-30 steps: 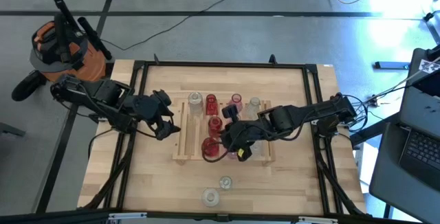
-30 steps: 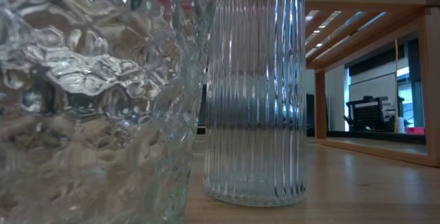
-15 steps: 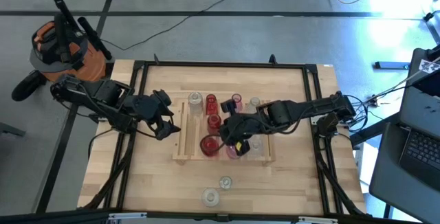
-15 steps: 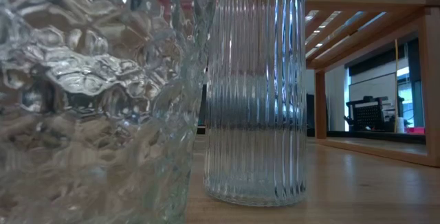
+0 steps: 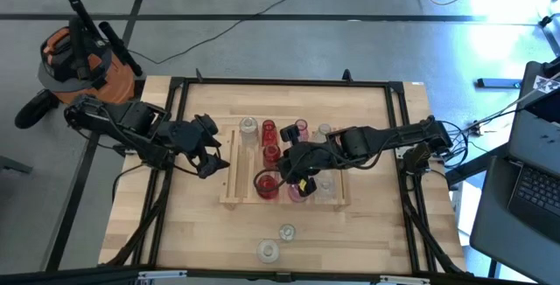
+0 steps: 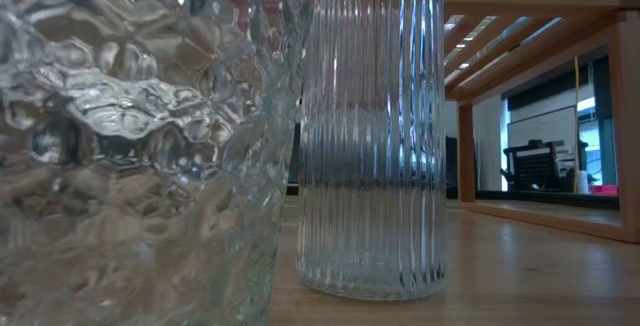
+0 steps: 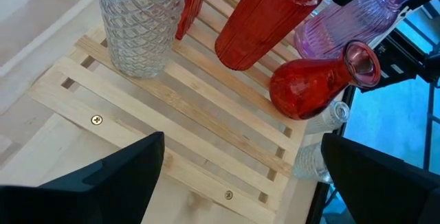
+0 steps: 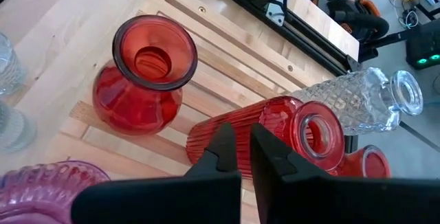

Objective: Sort vases onto shelf
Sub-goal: Adjust the red vase on the shelf, then put the transparent vase on the shelf aligned with the other transparent vase

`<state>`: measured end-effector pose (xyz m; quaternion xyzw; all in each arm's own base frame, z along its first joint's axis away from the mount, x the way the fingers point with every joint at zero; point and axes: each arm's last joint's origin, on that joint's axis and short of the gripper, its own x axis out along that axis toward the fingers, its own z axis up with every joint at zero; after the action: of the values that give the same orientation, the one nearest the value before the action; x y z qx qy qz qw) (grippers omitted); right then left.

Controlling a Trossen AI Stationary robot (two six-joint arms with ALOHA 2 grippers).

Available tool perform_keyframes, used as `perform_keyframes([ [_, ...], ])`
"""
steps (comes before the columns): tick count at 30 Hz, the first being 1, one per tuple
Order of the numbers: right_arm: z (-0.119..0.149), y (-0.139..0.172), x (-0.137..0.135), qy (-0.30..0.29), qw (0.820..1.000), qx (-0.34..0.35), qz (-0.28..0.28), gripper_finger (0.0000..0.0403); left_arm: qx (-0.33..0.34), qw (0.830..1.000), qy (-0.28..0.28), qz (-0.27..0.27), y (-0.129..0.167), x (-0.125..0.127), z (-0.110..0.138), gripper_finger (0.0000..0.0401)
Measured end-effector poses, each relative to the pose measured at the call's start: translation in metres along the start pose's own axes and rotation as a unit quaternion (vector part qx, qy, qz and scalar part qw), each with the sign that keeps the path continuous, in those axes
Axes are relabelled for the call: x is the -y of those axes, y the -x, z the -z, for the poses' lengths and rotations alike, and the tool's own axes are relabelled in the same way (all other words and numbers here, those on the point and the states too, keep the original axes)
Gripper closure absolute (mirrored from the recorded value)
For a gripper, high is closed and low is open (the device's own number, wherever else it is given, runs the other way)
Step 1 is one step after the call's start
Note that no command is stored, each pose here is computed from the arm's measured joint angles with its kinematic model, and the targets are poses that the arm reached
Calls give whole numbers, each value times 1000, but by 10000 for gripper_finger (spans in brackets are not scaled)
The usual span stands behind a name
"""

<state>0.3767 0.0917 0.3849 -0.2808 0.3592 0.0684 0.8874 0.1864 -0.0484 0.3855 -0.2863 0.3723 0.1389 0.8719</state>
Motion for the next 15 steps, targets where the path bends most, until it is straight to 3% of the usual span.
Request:
perform_keyframes([
  [6,-10,11,6,-21,999,37,4,402,-2,1000,0,2,0,0,0,15],
  [12,-29,52,26,-45,993,101,29,402,-7,1000,5,6,0,1,1,15],
  [15,-35,76,32,-67,989,128,23,402,-49,998,23,35,0,2,4,15],
])
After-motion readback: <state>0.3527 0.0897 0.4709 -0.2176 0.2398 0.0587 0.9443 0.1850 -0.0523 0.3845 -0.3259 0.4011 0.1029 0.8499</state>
